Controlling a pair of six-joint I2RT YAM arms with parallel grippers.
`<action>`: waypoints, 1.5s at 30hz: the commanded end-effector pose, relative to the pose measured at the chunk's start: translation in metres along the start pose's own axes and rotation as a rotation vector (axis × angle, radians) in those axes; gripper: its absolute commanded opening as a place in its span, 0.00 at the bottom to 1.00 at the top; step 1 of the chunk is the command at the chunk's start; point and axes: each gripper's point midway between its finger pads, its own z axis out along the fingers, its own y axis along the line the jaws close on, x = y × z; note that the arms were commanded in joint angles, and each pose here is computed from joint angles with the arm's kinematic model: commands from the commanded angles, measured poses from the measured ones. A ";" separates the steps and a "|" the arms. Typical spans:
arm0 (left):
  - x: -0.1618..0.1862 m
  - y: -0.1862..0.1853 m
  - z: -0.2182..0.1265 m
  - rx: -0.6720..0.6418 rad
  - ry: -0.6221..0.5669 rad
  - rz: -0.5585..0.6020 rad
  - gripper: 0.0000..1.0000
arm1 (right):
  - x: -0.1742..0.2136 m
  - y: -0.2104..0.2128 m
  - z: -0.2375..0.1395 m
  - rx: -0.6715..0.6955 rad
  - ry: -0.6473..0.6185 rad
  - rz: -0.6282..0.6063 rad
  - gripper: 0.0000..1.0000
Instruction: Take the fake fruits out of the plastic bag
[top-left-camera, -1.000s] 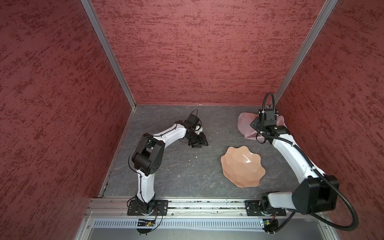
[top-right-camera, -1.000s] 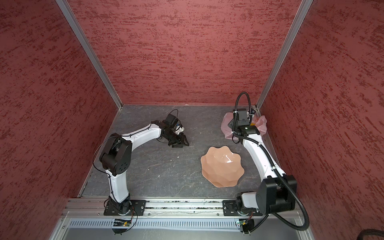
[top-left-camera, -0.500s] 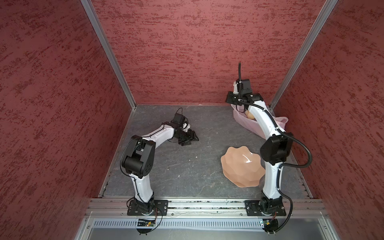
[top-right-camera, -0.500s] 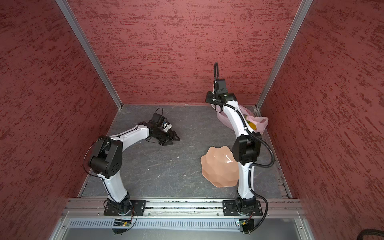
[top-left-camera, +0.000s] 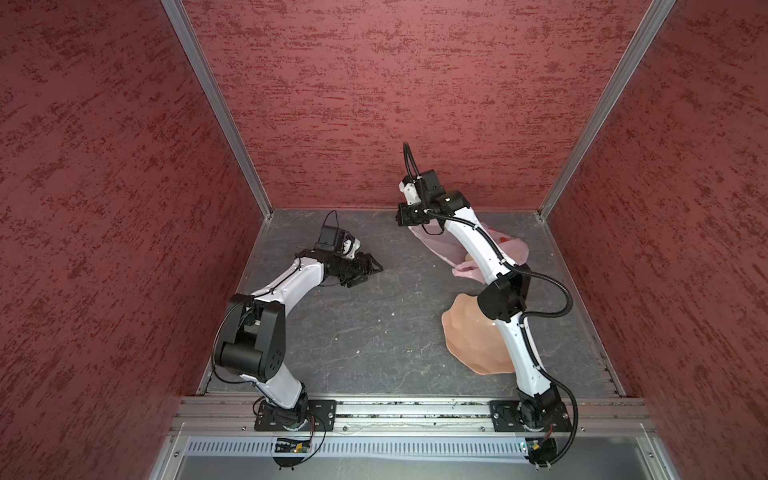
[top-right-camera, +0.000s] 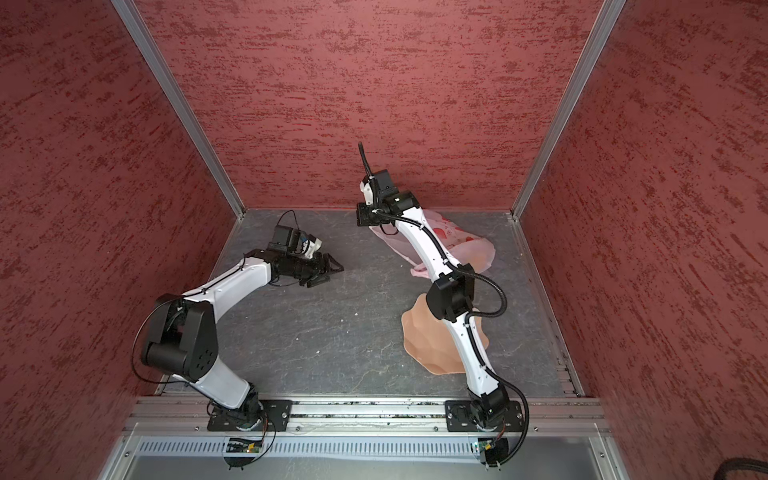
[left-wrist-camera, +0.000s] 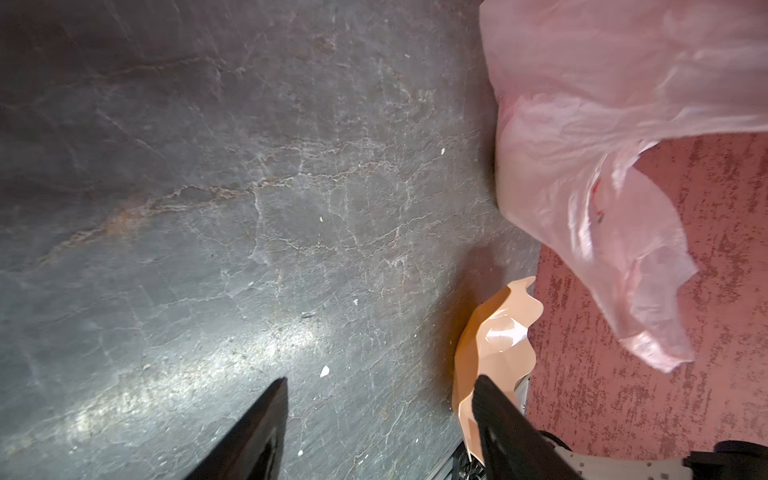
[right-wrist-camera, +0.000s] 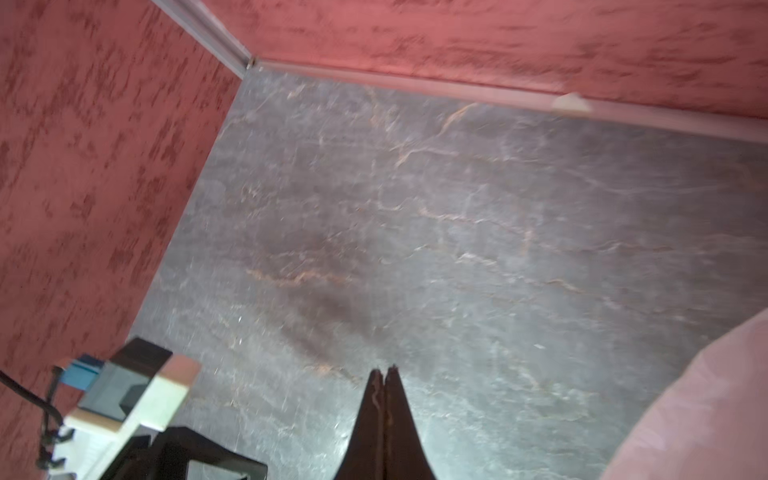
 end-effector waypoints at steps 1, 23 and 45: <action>-0.010 -0.028 -0.010 0.096 -0.062 0.097 0.73 | -0.005 0.043 -0.032 -0.024 -0.037 -0.062 0.07; -0.005 -0.126 0.005 0.207 -0.145 0.470 0.74 | 0.073 0.019 -0.189 0.355 -0.120 0.188 0.60; -0.054 -0.142 0.063 0.192 -0.120 0.475 0.08 | 0.152 -0.103 -0.253 0.605 -0.229 0.422 0.80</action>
